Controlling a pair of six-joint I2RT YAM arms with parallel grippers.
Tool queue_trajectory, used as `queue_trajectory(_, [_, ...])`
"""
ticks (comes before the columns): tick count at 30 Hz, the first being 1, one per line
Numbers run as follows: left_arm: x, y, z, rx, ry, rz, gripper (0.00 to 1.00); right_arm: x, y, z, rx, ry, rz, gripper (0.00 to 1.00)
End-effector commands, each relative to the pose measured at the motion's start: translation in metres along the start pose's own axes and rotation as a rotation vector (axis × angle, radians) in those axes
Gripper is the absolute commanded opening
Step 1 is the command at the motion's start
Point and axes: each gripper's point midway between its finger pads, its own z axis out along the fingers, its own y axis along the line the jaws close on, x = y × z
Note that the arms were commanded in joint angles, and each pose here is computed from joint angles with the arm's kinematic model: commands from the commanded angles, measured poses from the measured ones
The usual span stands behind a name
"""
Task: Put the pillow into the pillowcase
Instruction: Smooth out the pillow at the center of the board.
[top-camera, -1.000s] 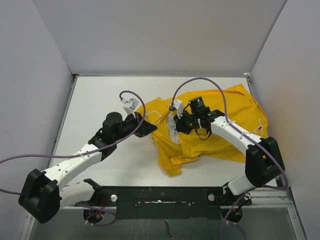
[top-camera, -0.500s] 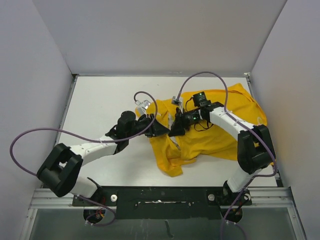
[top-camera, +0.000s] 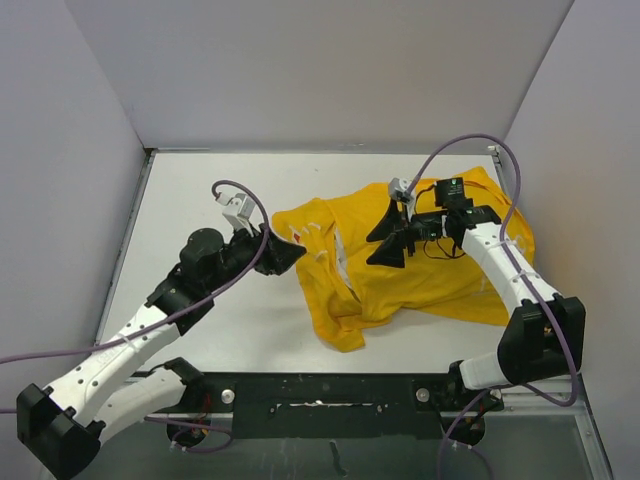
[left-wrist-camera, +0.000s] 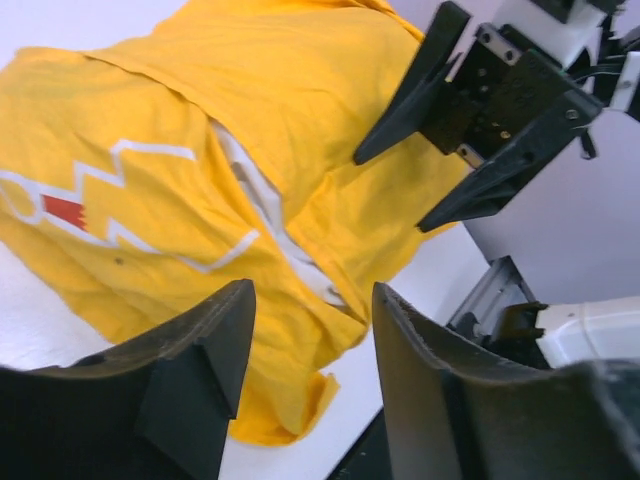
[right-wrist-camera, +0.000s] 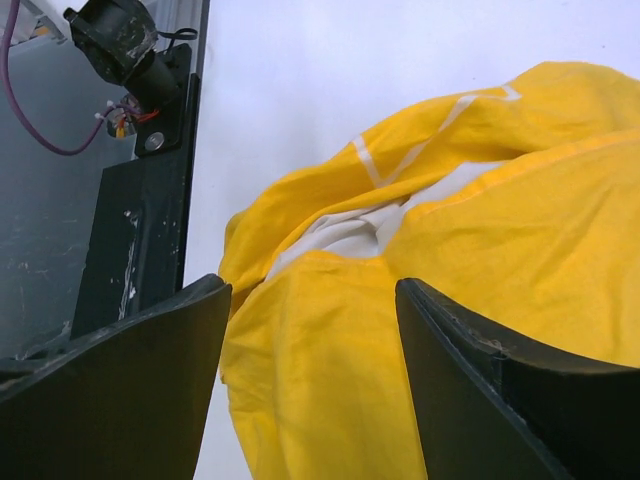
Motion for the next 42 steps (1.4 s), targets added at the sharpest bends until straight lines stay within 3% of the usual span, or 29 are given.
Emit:
queue_trajectory(1, [-0.008, -0.057, 0.005, 0.151, 0.008, -0.021, 0.44, -0.001, 0.005, 0.001, -0.030, -0.034, -0.025, 0.68])
queue_trajectory(5, [0.022, -0.091, 0.037, 0.100, 0.072, 0.108, 0.40, 0.007, -0.003, 0.004, -0.020, -0.011, 0.013, 0.67])
queue_trajectory(11, [0.045, -0.044, 0.079, -0.209, 0.144, 0.245, 0.41, 0.023, -0.019, 0.009, 0.040, 0.027, 0.084, 0.61])
queue_trajectory(17, [0.045, -0.011, 0.096, -0.327, 0.161, 0.310, 0.40, 0.040, -0.036, 0.011, 0.114, 0.061, 0.154, 0.47])
queue_trajectory(22, [0.047, 0.013, 0.103, -0.351, 0.196, 0.284, 0.34, 0.052, -0.045, 0.016, 0.154, 0.092, 0.191, 0.38])
queue_trajectory(27, [0.050, 0.030, 0.111, -0.350, 0.232, 0.259, 0.34, 0.060, -0.049, 0.020, 0.158, 0.117, 0.209, 0.35])
queue_trajectory(42, [0.069, 0.019, 0.123, -0.244, 0.294, 0.178, 0.37, 0.070, -0.052, 0.025, 0.166, 0.157, 0.212, 0.34])
